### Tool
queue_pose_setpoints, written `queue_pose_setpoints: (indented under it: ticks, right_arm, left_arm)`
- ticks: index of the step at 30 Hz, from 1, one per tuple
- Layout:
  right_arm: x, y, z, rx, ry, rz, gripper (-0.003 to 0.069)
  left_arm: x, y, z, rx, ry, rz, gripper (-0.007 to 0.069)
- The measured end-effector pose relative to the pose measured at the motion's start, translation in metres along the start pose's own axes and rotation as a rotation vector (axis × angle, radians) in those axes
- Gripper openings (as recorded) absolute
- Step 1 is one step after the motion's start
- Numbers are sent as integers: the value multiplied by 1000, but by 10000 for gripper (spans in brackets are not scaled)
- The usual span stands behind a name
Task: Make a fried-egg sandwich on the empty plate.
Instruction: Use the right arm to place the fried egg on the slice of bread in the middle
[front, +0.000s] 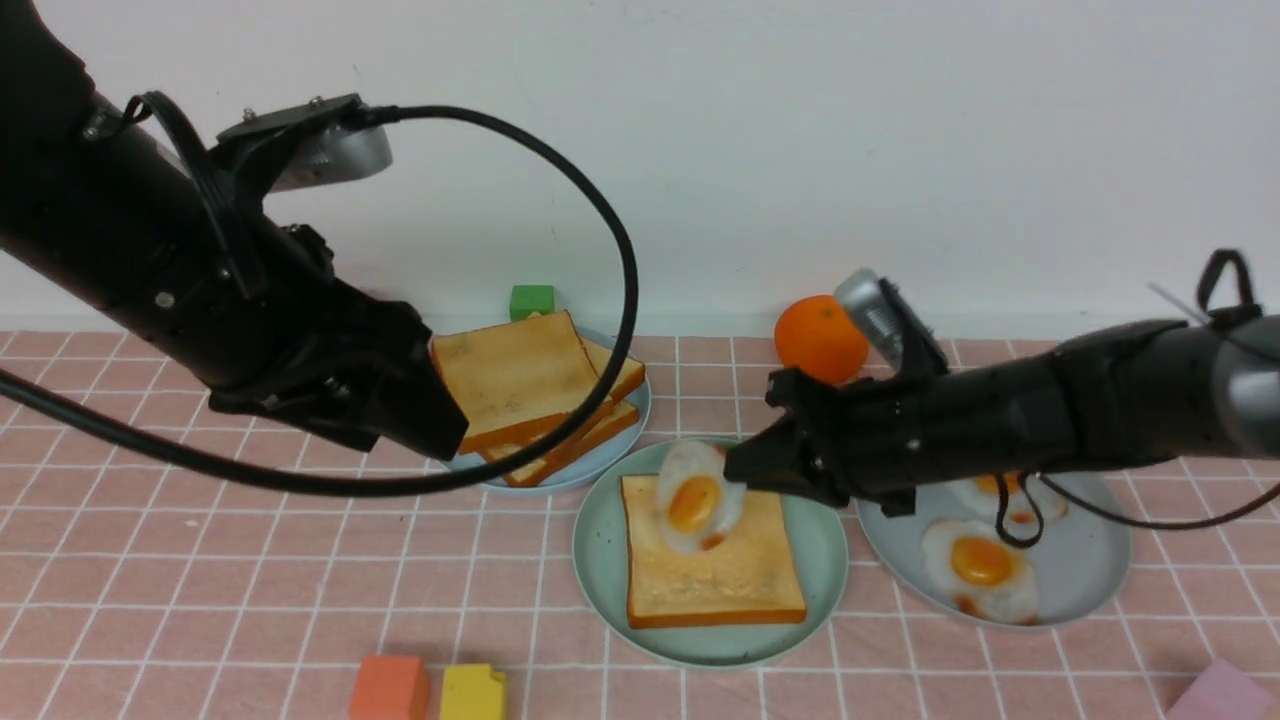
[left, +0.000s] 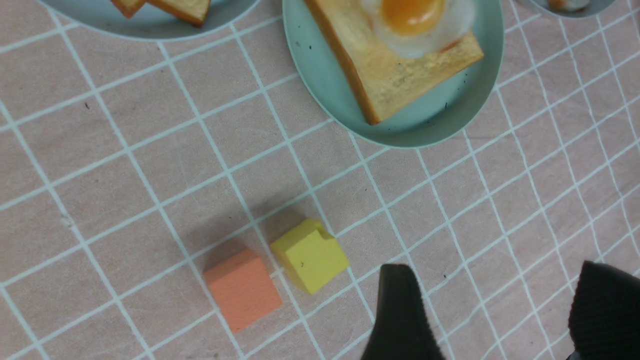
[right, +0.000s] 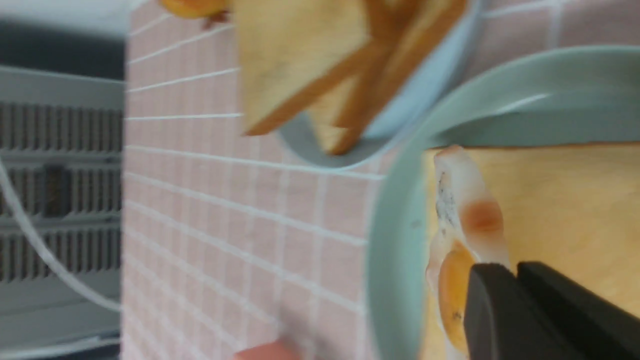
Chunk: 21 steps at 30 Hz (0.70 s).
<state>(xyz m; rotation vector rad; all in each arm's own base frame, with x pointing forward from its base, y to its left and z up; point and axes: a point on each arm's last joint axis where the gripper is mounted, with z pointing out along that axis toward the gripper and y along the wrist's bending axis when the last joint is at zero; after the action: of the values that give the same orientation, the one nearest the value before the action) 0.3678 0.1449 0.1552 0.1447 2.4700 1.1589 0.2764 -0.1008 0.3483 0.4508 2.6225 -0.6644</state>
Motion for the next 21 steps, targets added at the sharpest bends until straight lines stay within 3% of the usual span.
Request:
queue_pose_setpoints:
  ticks: [3,7,9,11,14,18,21]
  right_arm:
    - [0,-5,3,23,-4,13,75]
    - [0,-5,3,29,4,-7,167]
    - [2,-5,3,34,37,-44,300]
    - [3,-5,2,37,51,-51,350]
    - [5,3,-9,71,91,-126,542]
    - [2,23,-32,86,80,-233,651]
    - [2,46,-58,88,61,-308,676]
  left_arm:
    - [0,0,0,1,-1,0,479]
    - [0,0,0,1,-2,0,479]
    - [-1,0,0,-1,-9,0,479]
    - [-2,0,0,-2,-19,-1,479]
    - [-8,1,1,-1,-85,-25,479]
    - [-18,6,10,-6,-151,-80,479]
    - [-26,15,24,-11,-170,-156,479]
